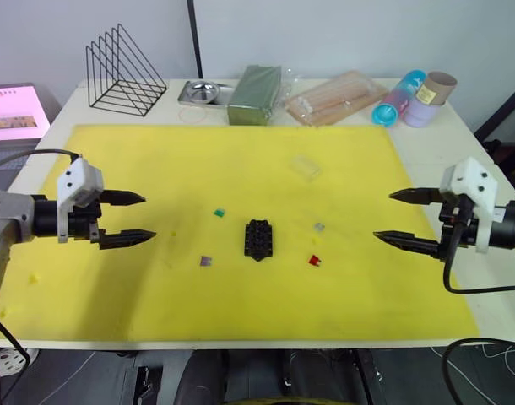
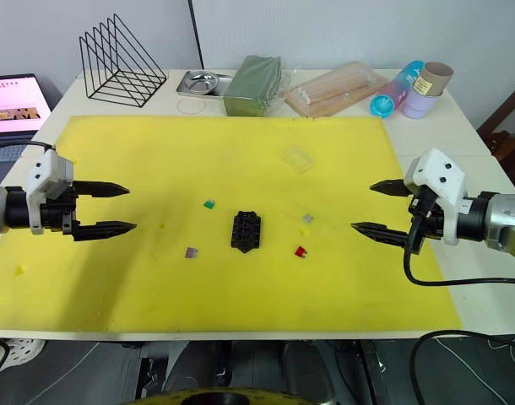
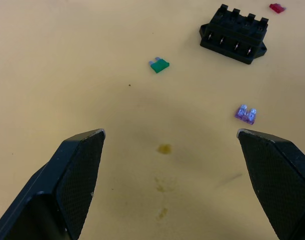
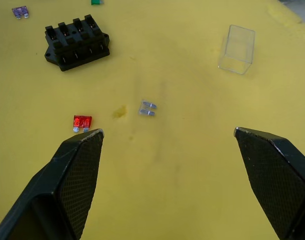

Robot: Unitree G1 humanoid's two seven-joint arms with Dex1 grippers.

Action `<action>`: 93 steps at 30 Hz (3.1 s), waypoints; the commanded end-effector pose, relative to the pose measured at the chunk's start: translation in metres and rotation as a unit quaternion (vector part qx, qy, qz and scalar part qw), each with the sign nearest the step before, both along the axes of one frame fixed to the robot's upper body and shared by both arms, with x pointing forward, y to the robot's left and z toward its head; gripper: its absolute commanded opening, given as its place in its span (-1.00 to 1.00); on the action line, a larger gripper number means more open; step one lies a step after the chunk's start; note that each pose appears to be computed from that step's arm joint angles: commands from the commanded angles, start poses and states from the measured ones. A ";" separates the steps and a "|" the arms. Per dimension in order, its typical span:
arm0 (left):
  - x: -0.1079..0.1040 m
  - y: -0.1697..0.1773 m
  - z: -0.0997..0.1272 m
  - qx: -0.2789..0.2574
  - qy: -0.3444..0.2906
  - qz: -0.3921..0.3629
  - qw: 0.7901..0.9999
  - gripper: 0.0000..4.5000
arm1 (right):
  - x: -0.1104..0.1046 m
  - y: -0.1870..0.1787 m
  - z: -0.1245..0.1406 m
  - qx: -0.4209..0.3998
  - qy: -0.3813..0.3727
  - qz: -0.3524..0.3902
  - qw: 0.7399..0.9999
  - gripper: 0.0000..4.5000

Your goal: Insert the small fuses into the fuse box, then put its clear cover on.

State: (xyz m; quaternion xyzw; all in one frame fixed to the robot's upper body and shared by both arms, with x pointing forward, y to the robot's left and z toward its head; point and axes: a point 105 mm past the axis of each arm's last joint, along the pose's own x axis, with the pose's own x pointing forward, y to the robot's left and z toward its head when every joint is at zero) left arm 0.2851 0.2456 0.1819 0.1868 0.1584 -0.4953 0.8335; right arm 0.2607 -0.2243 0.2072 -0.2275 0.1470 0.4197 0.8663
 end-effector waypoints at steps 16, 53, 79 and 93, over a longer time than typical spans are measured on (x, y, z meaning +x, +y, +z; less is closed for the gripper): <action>0.001 -0.002 0.007 -0.020 0.000 0.004 1.000 1.00 | 0.000 0.001 0.008 0.003 -0.019 -0.004 1.000 0.99; -0.054 -0.050 -0.046 -0.271 0.454 0.104 0.842 0.13 | 0.009 0.129 0.013 0.063 -0.045 0.178 0.981 1.00; -0.045 -0.090 -0.093 -0.343 0.467 0.196 0.792 0.13 | 0.010 0.130 0.015 0.067 -0.049 0.158 0.984 1.00; -0.045 -0.095 -0.103 -0.346 0.454 0.243 0.784 0.13 | 0.009 0.132 0.014 0.068 -0.048 0.158 0.984 1.00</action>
